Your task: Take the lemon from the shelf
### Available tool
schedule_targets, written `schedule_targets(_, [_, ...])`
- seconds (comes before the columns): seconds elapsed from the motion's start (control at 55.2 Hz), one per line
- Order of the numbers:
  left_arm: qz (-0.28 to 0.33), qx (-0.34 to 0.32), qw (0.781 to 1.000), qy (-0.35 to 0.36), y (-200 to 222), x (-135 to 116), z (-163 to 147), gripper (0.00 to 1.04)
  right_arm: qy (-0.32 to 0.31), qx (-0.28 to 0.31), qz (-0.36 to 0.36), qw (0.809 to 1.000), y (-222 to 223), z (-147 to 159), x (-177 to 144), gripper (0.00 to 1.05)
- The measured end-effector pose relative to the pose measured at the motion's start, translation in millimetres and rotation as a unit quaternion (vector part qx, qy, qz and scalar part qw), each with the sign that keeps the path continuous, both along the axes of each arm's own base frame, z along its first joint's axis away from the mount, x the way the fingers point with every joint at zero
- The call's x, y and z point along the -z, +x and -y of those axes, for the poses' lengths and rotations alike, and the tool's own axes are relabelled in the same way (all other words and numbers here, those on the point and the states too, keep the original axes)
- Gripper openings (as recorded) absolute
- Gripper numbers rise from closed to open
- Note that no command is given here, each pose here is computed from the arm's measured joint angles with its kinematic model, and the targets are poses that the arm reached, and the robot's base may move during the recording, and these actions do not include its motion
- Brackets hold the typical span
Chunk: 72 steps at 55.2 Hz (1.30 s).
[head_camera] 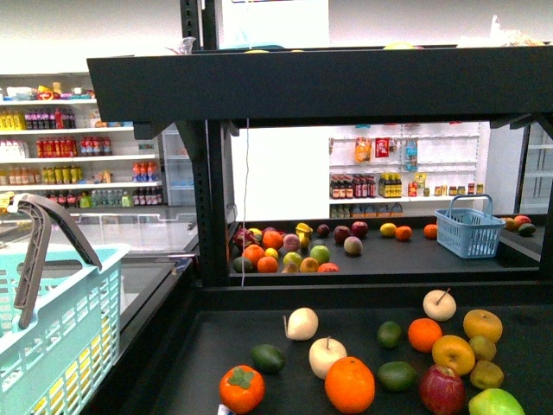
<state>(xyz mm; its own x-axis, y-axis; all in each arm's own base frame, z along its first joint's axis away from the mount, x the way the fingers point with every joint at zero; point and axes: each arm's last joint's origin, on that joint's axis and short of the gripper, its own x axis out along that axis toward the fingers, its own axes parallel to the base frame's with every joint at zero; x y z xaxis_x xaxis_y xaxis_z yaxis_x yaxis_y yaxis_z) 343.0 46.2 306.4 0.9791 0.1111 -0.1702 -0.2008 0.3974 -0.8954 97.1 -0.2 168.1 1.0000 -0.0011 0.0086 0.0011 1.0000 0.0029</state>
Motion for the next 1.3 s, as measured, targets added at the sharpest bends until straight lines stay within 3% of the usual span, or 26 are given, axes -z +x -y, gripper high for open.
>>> schedule_targets(0.072, [-0.007,0.019,0.995,0.102,-19.9,-19.4,21.7,0.97,0.0,0.0,0.0,1.0,0.0,0.0,0.0,0.97])
schedule_targets(0.181, [0.003,0.064,0.962,0.267,-51.0,-36.7,53.3,0.97,0.0,0.0,0.0,1.0,0.0,0.0,0.0,0.97])
schedule_targets(0.272, [0.002,0.103,0.917,0.386,-75.9,-34.7,75.2,0.97,0.0,0.0,0.0,1.0,0.0,0.0,0.0,0.97])
schedule_targets(0.416, [0.03,0.138,0.849,0.51,-133.8,-15.7,108.2,0.97,0.0,0.0,0.0,1.0,0.0,0.0,0.0,0.97])
schedule_targets(0.561, [0.043,0.099,0.843,0.527,-176.2,6.1,112.3,0.95,0.0,0.0,0.0,1.0,0.0,0.0,0.0,0.97])
schedule_targets(0.706, [0.045,0.097,0.839,0.533,-212.1,54.4,98.3,0.67,0.0,0.0,0.0,1.0,0.0,0.0,0.0,0.97])
schedule_targets(0.761, [0.046,0.103,0.837,0.535,-219.2,74.2,88.8,0.51,0.0,0.0,0.0,1.0,0.0,0.0,0.0,0.97])
schedule_targets(1.014, [0.046,0.098,0.838,0.535,-226.9,100.6,67.8,0.02,0.0,0.0,0.0,1.0,0.0,0.0,0.0,0.97])
schedule_targets(1.304, [0.051,0.105,0.836,0.537,-232.9,118.5,51.0,0.02,0.0,0.0,0.0,1.0,0.0,0.0,0.0,0.97])
